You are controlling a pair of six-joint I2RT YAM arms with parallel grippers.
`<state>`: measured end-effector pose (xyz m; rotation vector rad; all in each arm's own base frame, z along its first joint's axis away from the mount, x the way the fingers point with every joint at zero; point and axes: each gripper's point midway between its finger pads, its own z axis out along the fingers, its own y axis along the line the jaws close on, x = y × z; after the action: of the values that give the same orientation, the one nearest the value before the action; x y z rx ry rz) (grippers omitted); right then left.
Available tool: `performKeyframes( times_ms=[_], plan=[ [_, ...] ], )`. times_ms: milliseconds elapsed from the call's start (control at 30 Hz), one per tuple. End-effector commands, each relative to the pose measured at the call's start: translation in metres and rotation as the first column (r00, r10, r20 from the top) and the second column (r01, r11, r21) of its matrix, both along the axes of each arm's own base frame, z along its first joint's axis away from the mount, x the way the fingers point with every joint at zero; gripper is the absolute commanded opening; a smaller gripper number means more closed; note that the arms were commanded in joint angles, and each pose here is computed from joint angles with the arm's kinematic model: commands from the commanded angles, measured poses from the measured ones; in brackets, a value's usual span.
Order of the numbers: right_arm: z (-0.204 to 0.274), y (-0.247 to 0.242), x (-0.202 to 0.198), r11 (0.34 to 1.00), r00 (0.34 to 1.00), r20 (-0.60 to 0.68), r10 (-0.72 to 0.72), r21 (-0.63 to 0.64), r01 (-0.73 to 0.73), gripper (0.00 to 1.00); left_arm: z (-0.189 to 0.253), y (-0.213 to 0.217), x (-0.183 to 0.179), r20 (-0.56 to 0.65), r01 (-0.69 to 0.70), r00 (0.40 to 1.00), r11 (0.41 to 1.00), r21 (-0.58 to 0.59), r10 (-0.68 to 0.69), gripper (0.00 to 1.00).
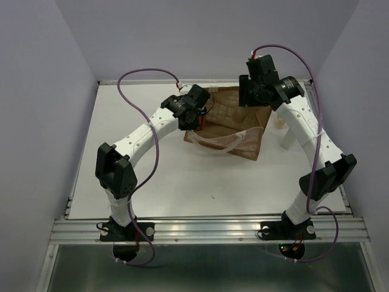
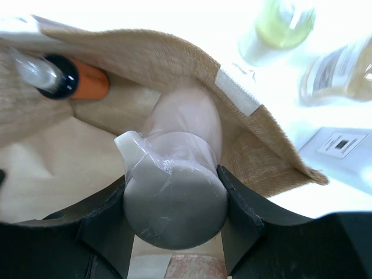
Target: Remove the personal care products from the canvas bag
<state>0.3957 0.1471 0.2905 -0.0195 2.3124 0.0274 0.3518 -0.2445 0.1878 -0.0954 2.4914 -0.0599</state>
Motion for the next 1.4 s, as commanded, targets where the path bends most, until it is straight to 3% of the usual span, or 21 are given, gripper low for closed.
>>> performKeyframes(
  times_ms=[0,333,667,900,1067,1367],
  plan=[
    [0.097,-0.002,0.019,0.997,0.957,0.289,-0.025,0.078,0.002,0.01,0.007,0.008,-0.002,-0.001,-0.015,1.000,0.999,0.037,0.015,0.00],
    [0.181,-0.004,0.021,0.991,0.877,0.478,-0.039,0.130,-0.026,0.01,0.002,0.009,0.002,-0.008,-0.019,1.000,0.999,0.051,0.019,0.00],
    [0.255,-0.017,0.016,0.969,0.737,0.657,-0.158,0.245,-0.011,0.01,0.000,0.014,0.011,-0.014,-0.037,0.999,0.999,0.040,0.037,0.00],
    [0.228,-0.056,0.034,0.965,0.739,0.621,-0.260,0.195,0.175,0.01,0.001,0.019,0.012,-0.012,-0.045,0.999,0.998,0.040,0.046,0.00],
    [0.177,-0.091,0.039,0.947,0.790,0.522,-0.321,0.146,0.288,0.01,0.003,0.023,0.010,-0.008,-0.049,0.999,0.998,0.039,0.049,0.00],
    [0.100,-0.100,0.031,0.954,0.886,0.354,-0.299,0.112,0.277,0.01,-0.002,0.036,0.007,-0.021,-0.070,0.997,0.996,0.054,0.071,0.00]
  ],
)
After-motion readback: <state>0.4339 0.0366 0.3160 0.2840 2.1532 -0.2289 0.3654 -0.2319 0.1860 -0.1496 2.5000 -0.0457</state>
